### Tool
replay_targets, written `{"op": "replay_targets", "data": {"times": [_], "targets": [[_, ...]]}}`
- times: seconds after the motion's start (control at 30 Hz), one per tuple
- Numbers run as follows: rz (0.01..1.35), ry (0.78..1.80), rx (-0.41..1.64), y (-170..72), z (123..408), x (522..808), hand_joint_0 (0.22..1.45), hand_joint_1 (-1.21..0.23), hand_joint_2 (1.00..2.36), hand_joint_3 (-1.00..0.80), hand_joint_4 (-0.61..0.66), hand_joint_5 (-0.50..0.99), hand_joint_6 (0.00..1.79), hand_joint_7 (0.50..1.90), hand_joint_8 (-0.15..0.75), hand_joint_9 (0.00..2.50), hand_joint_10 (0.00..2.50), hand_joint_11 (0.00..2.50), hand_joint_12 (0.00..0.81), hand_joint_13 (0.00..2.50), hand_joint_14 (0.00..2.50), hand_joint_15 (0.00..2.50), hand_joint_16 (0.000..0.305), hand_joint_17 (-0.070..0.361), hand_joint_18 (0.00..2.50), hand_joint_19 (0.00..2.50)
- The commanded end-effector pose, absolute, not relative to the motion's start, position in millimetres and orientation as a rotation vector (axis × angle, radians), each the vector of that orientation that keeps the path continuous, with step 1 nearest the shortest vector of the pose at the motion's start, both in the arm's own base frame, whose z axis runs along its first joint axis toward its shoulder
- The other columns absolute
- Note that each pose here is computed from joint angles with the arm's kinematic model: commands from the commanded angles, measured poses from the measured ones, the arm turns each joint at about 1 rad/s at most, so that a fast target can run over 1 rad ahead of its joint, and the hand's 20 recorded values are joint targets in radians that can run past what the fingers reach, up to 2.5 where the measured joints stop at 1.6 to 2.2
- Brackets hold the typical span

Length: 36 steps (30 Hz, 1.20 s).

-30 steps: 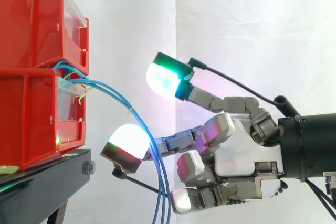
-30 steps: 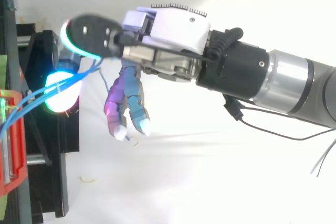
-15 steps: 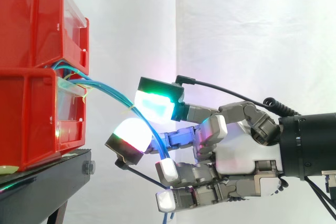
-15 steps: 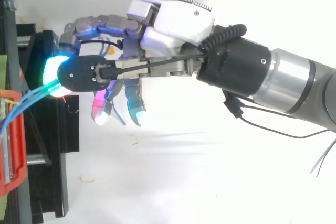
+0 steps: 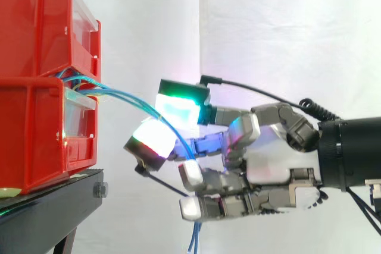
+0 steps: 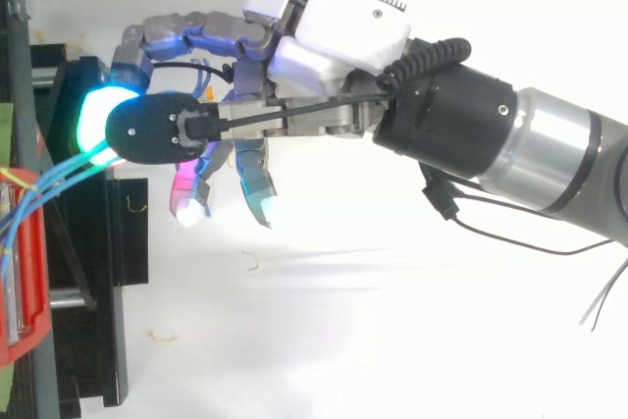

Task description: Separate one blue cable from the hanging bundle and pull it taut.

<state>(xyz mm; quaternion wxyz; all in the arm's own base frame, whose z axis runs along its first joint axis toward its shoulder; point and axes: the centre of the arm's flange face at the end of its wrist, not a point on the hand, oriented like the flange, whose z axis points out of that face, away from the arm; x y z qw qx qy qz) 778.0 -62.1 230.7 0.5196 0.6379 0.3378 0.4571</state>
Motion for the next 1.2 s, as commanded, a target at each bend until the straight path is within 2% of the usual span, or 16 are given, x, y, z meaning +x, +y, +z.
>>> {"op": "replay_targets", "data": {"times": [0.0,0.37,0.5,0.63,0.73,0.9,1.03,1.17], "targets": [[1.103,0.810,1.524,-59.1,244.5,775.4,0.76,-0.70,1.02,-0.22,0.10,0.14,0.50,1.24,0.198,1.92,0.02,0.38,0.344,1.35,0.02,0.49,0.050,0.112,0.93,0.55],[1.116,0.876,1.541,-40.5,240.9,772.9,0.75,-0.70,1.02,-0.16,0.11,0.14,0.51,1.26,0.197,1.93,0.02,0.42,0.338,1.37,0.02,0.51,0.049,0.111,0.94,0.55],[1.193,0.943,1.569,-19.0,238.1,771.9,0.75,-0.70,1.02,-0.15,0.11,0.14,0.51,1.26,0.198,1.94,0.02,0.43,0.339,1.37,0.02,0.51,0.049,0.111,0.94,0.55],[1.210,0.965,1.588,-10.6,235.4,770.5,0.76,-0.70,1.02,-0.15,0.11,0.14,0.51,1.27,0.203,1.95,0.02,0.44,0.341,1.37,0.02,0.51,0.049,0.111,0.94,0.56],[1.249,1.014,1.626,5.4,234.3,766.4,0.76,-0.71,1.02,-0.15,0.11,0.14,0.51,1.27,0.199,1.95,0.02,0.44,0.343,1.38,0.02,0.52,0.049,0.111,0.94,0.55],[1.306,1.086,1.673,23.8,246.1,757.4,0.76,-0.71,1.02,-0.15,0.10,0.14,0.51,1.27,0.199,1.94,0.02,0.44,0.341,1.38,0.02,0.51,0.049,0.111,0.94,0.55],[1.257,1.138,1.711,26.7,245.8,748.5,0.75,-0.71,1.02,-0.15,0.10,0.14,0.51,1.28,0.204,1.94,0.02,0.44,0.342,1.38,0.02,0.51,0.049,0.111,0.94,0.55],[1.252,1.143,1.712,26.5,245.5,747.9,0.76,-0.70,1.02,-0.15,0.11,0.14,0.51,1.27,0.202,1.94,0.02,0.44,0.342,1.38,0.02,0.52,0.049,0.111,0.94,0.56]]}}
